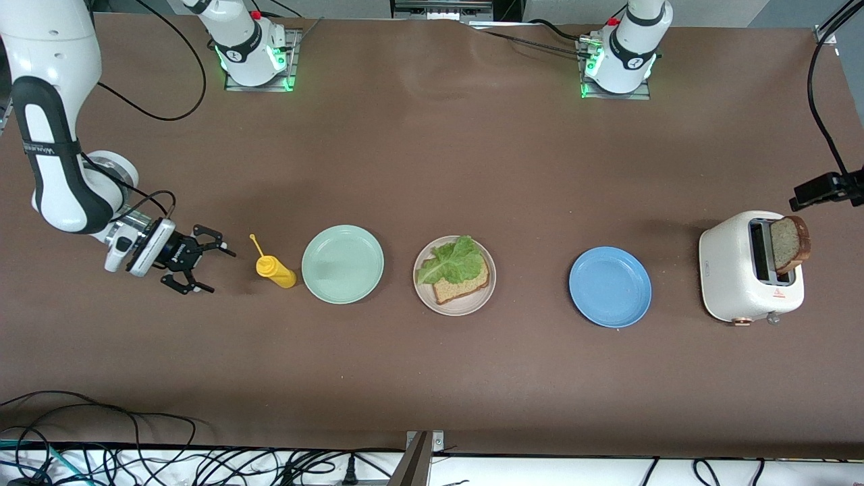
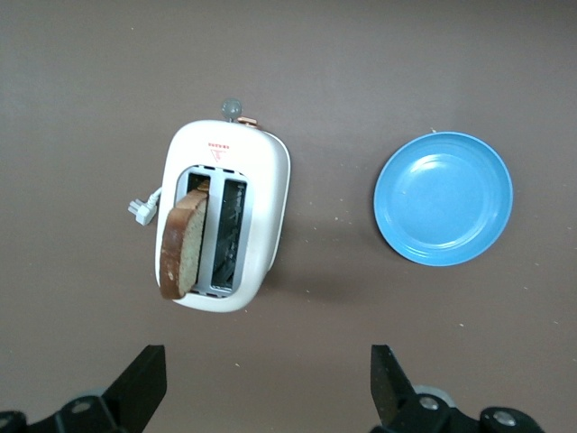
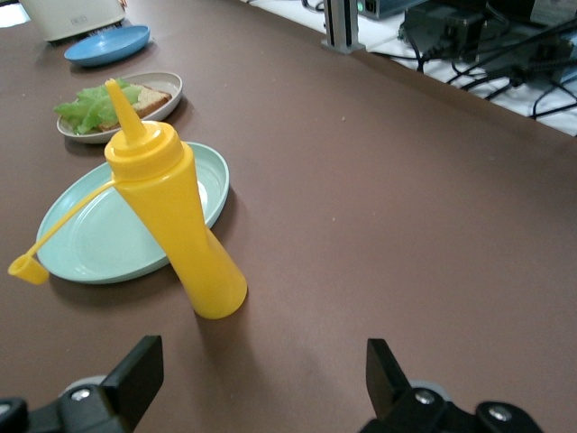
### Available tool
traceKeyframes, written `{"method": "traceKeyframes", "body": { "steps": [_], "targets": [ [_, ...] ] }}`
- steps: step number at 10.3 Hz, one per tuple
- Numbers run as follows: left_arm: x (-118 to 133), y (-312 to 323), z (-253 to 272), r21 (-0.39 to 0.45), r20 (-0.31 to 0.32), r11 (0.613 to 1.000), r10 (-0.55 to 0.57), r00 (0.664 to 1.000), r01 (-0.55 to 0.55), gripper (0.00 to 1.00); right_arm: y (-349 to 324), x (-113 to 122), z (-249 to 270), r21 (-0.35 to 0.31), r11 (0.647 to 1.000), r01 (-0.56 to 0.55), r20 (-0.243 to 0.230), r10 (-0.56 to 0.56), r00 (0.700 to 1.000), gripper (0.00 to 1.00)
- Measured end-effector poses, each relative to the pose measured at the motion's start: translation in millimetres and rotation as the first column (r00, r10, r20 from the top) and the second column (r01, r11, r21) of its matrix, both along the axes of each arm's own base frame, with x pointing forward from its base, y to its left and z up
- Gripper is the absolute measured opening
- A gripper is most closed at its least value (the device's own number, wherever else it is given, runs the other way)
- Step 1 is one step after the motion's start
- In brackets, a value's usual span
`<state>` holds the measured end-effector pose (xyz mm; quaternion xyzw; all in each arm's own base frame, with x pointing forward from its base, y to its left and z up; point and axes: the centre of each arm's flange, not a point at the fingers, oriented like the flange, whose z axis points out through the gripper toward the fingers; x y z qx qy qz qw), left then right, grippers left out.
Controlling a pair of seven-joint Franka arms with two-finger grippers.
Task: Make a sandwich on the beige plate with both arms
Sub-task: 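Withdraw the right gripper while the left gripper reaches the toaster bread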
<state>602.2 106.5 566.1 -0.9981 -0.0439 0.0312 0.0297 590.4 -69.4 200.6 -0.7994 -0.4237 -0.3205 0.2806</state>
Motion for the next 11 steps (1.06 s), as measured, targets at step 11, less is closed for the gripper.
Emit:
{"method": "traceKeyframes", "body": {
  "steps": [11],
  "targets": [
    [14, 103, -156, -0.072, -0.029, 0.986, -0.154, 0.988, 0.151, 1.0, -31, -10, 138, -0.451, 0.889, 0.077, -0.36, -0.259, 0.896, 1.0]
  ]
}}
